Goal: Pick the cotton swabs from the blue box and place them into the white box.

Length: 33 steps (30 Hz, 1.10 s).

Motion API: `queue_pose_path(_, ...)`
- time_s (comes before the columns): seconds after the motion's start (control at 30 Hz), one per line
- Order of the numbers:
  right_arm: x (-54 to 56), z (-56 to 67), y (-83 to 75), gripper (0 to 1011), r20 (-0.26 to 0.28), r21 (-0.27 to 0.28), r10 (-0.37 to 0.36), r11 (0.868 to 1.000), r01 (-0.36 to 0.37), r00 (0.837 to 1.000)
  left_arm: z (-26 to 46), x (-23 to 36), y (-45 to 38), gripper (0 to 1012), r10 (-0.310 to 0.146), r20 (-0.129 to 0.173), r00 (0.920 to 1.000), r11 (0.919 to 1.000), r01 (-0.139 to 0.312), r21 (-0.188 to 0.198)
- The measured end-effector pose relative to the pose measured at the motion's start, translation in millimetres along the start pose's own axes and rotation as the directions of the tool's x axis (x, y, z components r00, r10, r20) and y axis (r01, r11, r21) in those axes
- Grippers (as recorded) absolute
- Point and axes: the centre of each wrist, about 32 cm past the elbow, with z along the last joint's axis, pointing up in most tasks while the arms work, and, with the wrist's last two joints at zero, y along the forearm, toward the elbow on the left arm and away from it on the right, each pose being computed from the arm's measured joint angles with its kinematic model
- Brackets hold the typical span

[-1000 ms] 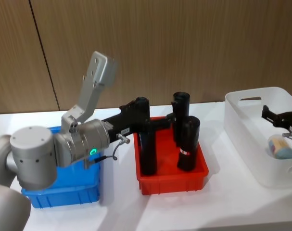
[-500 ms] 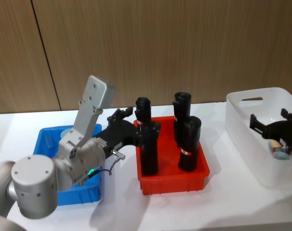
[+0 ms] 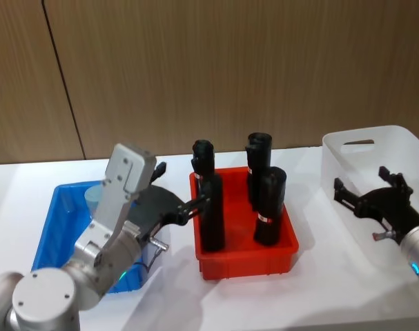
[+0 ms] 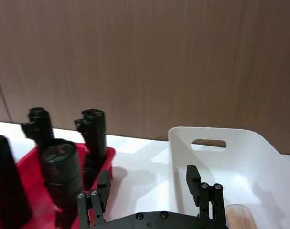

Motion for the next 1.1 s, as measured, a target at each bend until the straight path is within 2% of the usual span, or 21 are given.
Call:
queue_pose_path(0.23, -16.8, 1.8, -17.1, 1001, -0.003, 0.027, 0.043, 0.999, -0.043, 0.999, -10.7, -12.3, 14.5, 1004, 0.07, 0.035, 0.9969, 0.9969, -0.069, -0.038)
queue_pose_path(0.47, -35.2, 4.8, -37.3, 1001, -0.013, 0.057, 0.092, 0.994, -0.091, 0.996, -15.1, -18.0, 21.4, 1004, 0.103, 0.049, 0.9935, 0.9932, -0.1, -0.059)
queue_pose_path(0.7, -48.0, 8.2, -51.9, 1001, -0.021, 0.078, 0.125, 0.989, -0.123, 0.992, -15.6, -18.6, 22.1, 1004, 0.107, 0.05, 0.993, 0.9927, -0.104, -0.062)
queue_pose_path(1.1, -50.4, 8.7, -54.9, 1001, -0.024, 0.081, 0.131, 0.988, -0.129, 0.991, -15.6, -18.3, 22.1, 1004, 0.108, 0.05, 0.9929, 0.9926, -0.105, -0.062)
